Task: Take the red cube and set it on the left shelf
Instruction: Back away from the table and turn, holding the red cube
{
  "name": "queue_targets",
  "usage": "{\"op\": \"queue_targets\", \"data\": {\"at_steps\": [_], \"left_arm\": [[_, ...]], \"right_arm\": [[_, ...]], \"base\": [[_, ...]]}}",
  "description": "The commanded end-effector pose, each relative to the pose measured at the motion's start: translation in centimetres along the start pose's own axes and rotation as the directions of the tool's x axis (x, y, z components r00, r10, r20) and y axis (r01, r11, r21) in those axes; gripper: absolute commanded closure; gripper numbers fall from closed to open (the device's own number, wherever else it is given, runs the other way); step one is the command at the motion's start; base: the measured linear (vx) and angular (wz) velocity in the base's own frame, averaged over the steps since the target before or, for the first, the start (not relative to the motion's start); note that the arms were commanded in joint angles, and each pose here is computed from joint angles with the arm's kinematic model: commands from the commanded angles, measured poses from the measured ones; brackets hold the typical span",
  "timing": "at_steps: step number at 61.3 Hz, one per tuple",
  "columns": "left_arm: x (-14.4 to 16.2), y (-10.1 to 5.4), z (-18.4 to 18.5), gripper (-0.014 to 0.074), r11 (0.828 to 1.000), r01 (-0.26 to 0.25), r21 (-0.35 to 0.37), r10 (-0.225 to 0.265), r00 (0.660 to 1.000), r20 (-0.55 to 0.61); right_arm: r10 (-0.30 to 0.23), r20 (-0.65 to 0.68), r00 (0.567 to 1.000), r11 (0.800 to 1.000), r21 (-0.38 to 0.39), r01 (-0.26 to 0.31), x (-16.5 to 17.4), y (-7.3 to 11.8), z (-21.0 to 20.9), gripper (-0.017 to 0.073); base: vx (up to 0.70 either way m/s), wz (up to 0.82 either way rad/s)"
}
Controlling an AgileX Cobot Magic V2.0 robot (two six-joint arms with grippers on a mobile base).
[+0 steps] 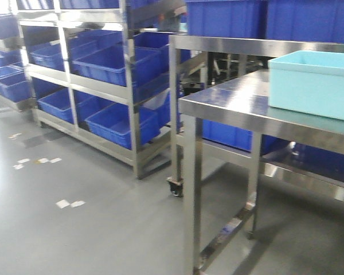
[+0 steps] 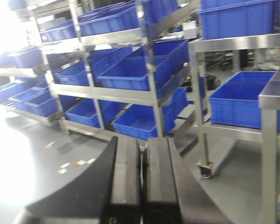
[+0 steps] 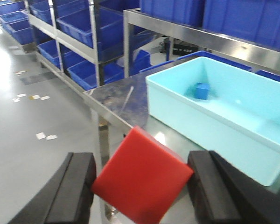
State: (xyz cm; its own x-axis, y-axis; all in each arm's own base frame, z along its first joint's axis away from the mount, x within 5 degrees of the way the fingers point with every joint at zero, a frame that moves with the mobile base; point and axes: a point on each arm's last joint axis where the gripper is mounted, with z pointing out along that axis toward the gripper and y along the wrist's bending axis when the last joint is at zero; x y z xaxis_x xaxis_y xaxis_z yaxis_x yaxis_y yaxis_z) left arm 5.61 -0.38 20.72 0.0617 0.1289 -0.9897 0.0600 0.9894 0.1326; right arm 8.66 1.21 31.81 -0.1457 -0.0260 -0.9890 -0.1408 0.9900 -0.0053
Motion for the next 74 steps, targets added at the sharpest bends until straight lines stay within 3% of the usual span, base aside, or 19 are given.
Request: {"op": "queue_targets", "data": {"at_steps": [1, 74], "left_arm": [[-0.02, 0.01, 0.10, 0.0488, 1.000, 0.004, -0.008, -0.004, 0.998, 0.060], [-0.02, 0.01, 0.10, 0.0488, 1.000, 0.004, -0.008, -0.004, 0.998, 0.060]], "right_arm": [[-0.004, 0.113, 0.994, 1.000, -0.006, 0.005, -1.76, 0.05, -0.32, 0.0510], [-0.004, 0.113, 0.994, 1.000, -0.006, 0.005, -1.76, 0.05, -0.32, 0.0510]], "base": [[-0.13, 0.46], [-0.08, 0.33]]}}
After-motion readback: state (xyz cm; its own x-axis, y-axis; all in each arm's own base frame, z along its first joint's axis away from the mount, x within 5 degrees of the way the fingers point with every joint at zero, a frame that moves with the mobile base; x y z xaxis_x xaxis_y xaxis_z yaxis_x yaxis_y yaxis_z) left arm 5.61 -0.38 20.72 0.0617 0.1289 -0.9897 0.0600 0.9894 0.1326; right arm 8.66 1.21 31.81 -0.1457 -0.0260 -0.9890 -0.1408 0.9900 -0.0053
